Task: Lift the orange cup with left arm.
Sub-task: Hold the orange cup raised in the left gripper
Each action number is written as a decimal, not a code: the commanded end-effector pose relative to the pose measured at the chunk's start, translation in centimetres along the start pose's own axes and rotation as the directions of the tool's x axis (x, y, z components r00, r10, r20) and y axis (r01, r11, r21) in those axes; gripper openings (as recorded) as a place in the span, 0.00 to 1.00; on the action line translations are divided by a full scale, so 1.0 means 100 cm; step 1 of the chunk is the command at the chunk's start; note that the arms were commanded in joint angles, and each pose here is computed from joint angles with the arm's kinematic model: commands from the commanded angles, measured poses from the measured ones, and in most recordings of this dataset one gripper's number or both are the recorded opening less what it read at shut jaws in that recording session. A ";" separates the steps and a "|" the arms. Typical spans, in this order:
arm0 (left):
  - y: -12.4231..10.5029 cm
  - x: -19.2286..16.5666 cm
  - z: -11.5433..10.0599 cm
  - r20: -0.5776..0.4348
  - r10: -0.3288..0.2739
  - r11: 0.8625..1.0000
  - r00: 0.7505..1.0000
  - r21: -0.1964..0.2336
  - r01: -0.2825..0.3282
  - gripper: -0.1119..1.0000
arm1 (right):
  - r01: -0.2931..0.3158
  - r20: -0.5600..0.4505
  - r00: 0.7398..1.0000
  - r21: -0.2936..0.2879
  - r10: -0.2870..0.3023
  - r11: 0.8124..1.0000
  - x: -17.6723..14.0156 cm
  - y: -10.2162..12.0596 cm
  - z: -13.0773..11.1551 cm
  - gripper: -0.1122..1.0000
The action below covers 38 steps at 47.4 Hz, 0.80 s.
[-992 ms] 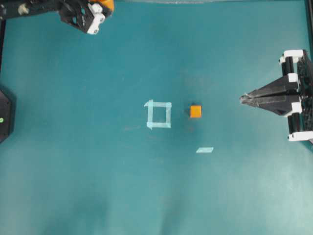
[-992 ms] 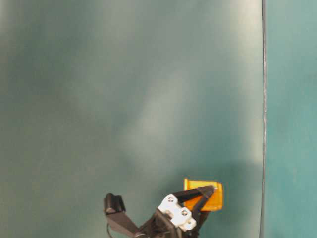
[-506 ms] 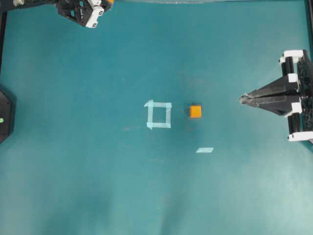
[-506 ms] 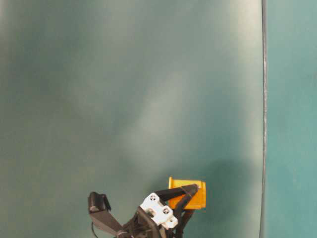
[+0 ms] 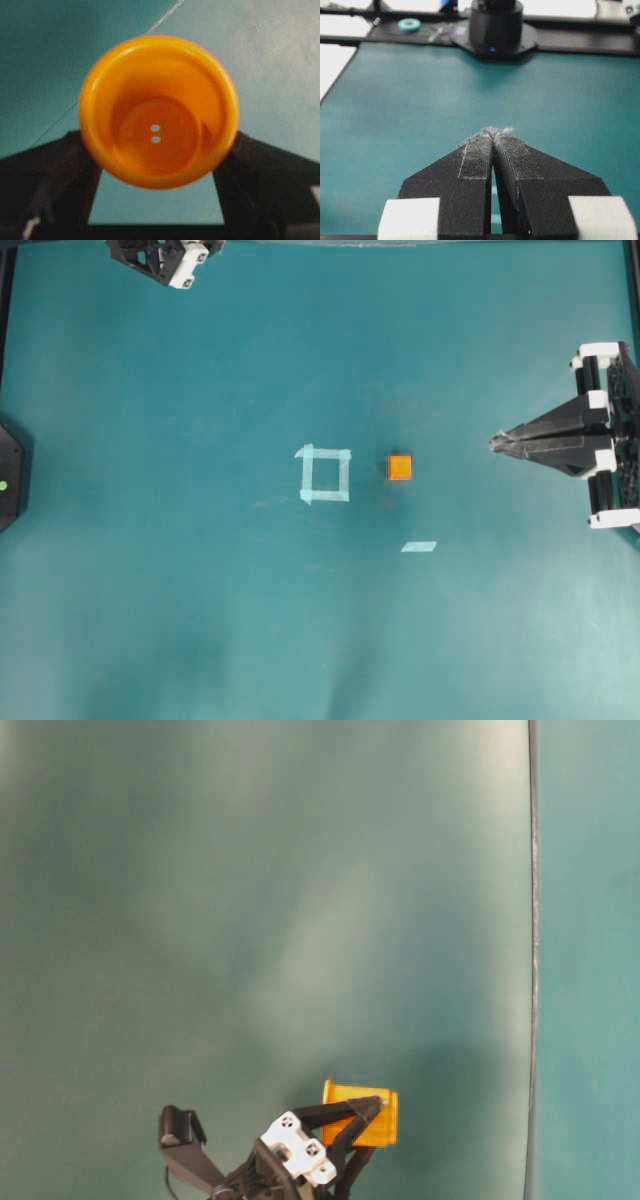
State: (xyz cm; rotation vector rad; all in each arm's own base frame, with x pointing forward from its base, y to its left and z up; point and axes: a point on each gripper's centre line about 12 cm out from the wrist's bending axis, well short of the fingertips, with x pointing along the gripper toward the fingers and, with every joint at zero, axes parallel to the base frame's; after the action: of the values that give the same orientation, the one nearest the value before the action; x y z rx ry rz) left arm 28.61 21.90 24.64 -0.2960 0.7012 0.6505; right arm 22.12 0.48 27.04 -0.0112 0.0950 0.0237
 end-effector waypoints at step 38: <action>-0.001 -0.031 0.019 0.074 -0.003 1.000 0.997 0.003 0.003 0.68 | -0.003 0.037 0.999 -0.002 0.003 1.000 0.002 0.001 0.014 0.10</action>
State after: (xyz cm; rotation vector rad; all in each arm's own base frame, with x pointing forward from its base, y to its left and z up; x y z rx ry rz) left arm 27.74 21.26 26.49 -0.2868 0.6779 0.6528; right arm 22.15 0.48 27.16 -0.0112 0.0919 0.0236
